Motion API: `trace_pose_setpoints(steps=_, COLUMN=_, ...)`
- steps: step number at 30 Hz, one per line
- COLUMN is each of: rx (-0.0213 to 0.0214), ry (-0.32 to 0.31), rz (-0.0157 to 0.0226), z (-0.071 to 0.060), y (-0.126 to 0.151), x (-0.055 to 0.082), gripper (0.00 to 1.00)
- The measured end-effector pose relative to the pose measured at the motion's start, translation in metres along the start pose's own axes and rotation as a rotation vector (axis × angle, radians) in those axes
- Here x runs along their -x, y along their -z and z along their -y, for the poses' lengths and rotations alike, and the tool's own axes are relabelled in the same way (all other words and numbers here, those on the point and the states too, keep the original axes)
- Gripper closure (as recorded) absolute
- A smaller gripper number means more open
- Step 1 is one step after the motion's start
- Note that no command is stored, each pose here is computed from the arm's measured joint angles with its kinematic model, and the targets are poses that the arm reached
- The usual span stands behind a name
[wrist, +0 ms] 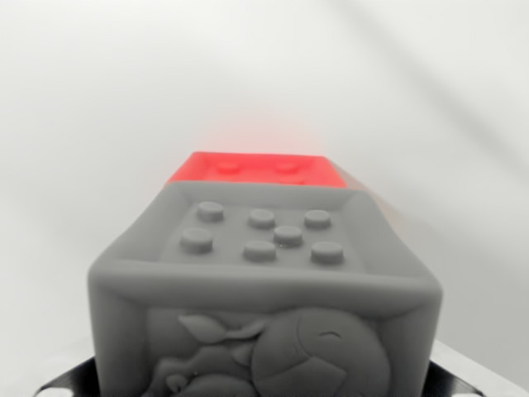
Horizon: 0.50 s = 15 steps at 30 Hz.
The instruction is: Destack cube
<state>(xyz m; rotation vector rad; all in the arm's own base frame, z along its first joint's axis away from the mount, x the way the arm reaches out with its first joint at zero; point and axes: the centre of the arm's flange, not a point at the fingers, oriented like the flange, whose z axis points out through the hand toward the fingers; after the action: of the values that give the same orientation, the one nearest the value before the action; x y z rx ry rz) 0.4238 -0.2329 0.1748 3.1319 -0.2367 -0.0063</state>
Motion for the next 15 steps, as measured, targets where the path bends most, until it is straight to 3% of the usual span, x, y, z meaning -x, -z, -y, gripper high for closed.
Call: trace_pose_setpoints(steps=15, rx=-0.0011, ry=0.001, rz=-0.0034, z=-0.001, y=0.026, x=0.000, gripper=1.00)
